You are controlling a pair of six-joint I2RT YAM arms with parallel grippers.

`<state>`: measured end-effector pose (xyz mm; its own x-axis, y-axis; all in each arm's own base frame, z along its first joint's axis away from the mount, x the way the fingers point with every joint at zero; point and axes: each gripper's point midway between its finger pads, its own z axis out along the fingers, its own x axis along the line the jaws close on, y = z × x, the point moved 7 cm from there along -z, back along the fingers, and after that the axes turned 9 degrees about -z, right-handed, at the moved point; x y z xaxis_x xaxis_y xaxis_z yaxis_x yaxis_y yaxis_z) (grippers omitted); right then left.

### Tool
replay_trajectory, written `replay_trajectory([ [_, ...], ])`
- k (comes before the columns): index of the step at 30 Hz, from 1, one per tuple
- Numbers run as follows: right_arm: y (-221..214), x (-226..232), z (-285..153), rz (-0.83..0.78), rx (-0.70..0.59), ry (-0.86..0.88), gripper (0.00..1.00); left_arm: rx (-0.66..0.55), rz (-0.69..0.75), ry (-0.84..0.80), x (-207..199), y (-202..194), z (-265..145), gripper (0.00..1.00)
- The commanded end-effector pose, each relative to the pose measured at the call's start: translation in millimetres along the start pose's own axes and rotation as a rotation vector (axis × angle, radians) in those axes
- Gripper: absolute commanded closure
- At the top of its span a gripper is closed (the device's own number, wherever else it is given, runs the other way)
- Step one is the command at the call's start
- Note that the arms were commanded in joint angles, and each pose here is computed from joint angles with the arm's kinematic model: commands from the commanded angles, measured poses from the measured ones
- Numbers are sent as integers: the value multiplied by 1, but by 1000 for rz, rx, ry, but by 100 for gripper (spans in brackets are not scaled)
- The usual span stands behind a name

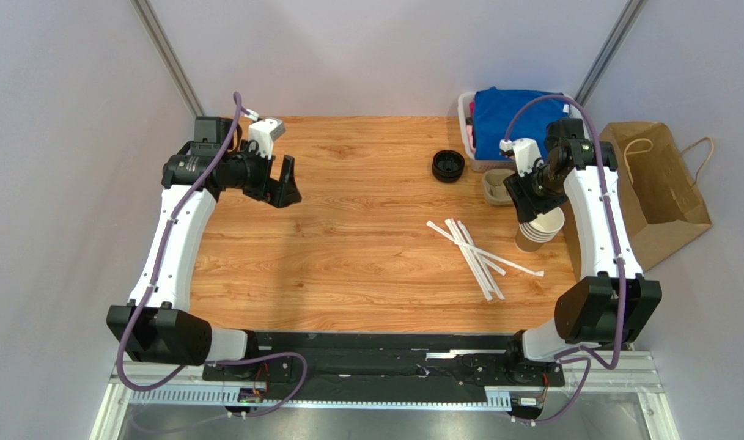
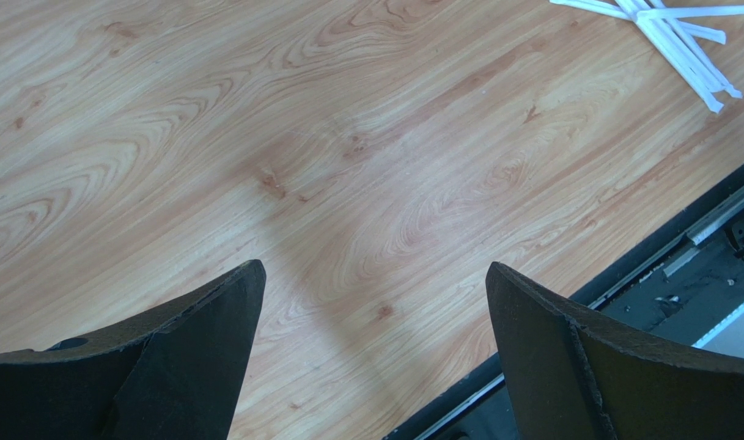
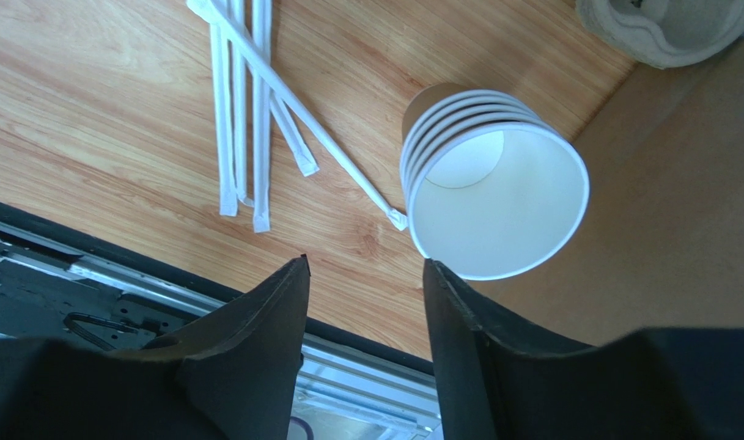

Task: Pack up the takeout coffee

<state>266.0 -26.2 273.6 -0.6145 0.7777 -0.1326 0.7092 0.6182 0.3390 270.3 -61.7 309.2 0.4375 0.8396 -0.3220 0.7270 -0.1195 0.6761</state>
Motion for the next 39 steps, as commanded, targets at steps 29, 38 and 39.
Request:
replay_trajectory([
  [29,-27,-21,39,18,181,90,100,17,29,-140,-30,12,35,1],
  [38,-23,-24,17,15,134,15,100,51,18,-168,-31,15,54,1],
  [39,-23,-24,16,16,136,9,100,52,18,-178,-33,16,56,1],
])
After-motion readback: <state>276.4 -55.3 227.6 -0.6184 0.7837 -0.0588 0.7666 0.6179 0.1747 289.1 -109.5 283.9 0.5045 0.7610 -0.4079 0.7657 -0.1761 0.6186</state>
